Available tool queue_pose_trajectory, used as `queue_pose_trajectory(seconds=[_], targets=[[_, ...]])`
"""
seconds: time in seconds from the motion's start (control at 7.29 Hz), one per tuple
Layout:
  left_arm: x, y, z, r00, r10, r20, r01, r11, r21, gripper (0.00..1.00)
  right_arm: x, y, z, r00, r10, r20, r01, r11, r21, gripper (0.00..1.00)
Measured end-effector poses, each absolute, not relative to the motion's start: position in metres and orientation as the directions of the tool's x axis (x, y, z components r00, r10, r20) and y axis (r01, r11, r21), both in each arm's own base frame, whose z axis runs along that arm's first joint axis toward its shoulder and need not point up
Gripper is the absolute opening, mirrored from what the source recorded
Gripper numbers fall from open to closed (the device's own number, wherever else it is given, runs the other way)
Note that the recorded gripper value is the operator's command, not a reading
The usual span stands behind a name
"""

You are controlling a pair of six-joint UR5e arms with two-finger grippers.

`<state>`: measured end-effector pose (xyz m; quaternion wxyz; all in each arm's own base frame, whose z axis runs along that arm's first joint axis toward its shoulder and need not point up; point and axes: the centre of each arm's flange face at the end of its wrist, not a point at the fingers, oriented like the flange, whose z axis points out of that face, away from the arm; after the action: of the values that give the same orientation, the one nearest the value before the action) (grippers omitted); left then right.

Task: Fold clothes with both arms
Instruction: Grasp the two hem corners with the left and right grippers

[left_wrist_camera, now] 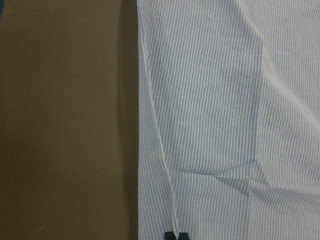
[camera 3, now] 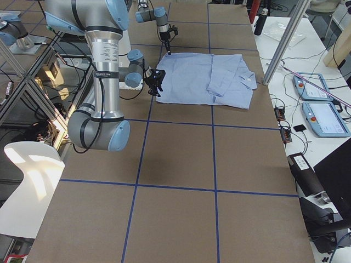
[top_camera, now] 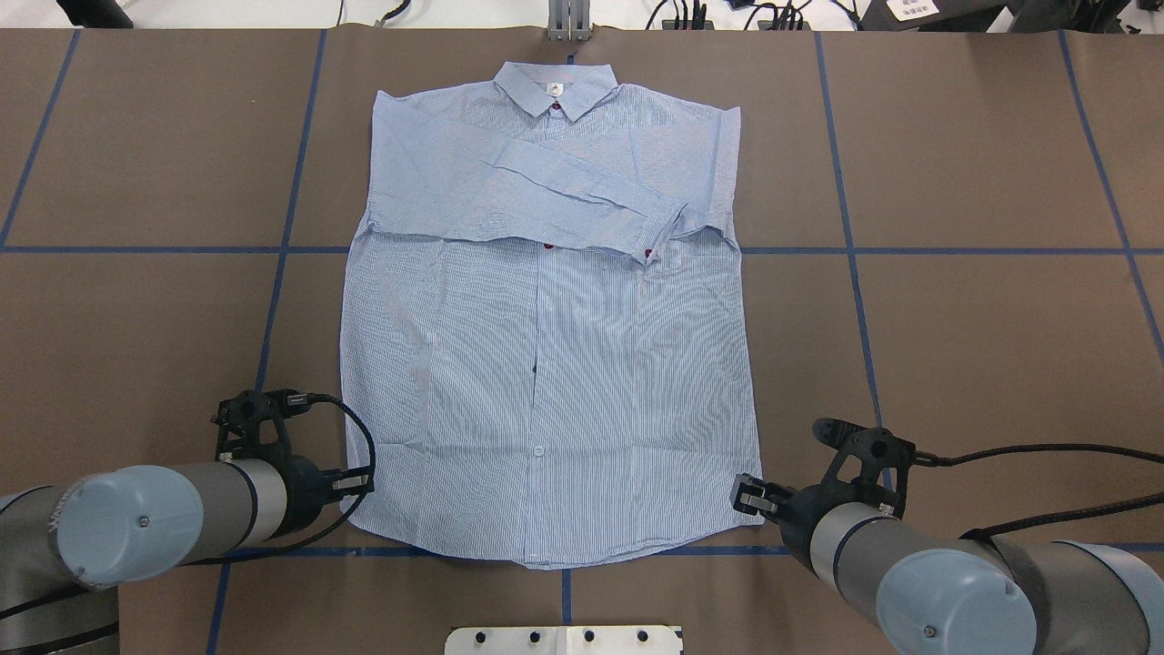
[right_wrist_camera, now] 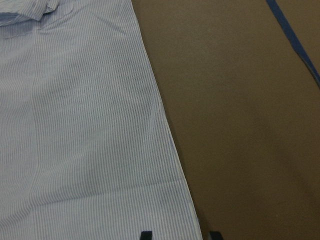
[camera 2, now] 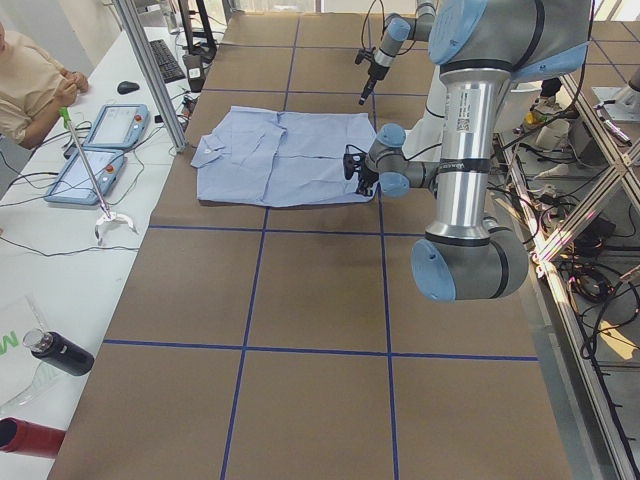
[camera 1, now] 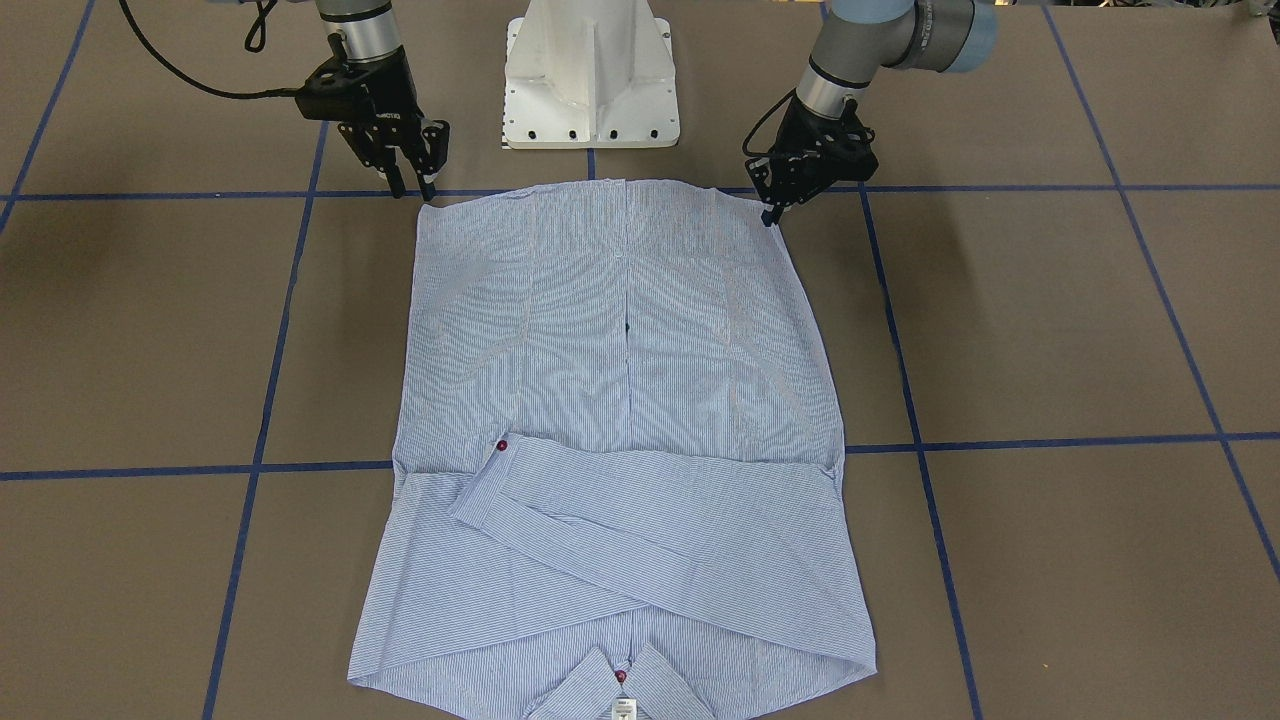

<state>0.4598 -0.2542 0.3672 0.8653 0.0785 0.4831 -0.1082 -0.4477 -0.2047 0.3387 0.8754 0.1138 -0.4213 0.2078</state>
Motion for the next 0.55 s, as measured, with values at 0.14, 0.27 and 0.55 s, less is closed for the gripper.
queue_pose_trajectory(seconds=[0.14,0.27,0.55], targets=[[0.460,-0.254,0.367,0.510,-0.110,-0.853,0.264,0.964,0.034,0.00,-0.452,-0.203,0.347,0.558,0.270,0.785,-0.466,0.885,0.027,0.37],[0.460,-0.254,0.367,0.510,-0.108,-0.853,0.264,0.964,0.035,0.00,-0.459,-0.202,0.355,0.553,0.270,0.788,-0.472,0.881,0.030,0.37],[0.461,-0.254,0.367,0.511,-0.108,-0.853,0.264,0.964,0.036,0.00,-0.471,-0.195,0.369,0.564,0.263,0.783,-0.474,0.879,0.047,0.37]])
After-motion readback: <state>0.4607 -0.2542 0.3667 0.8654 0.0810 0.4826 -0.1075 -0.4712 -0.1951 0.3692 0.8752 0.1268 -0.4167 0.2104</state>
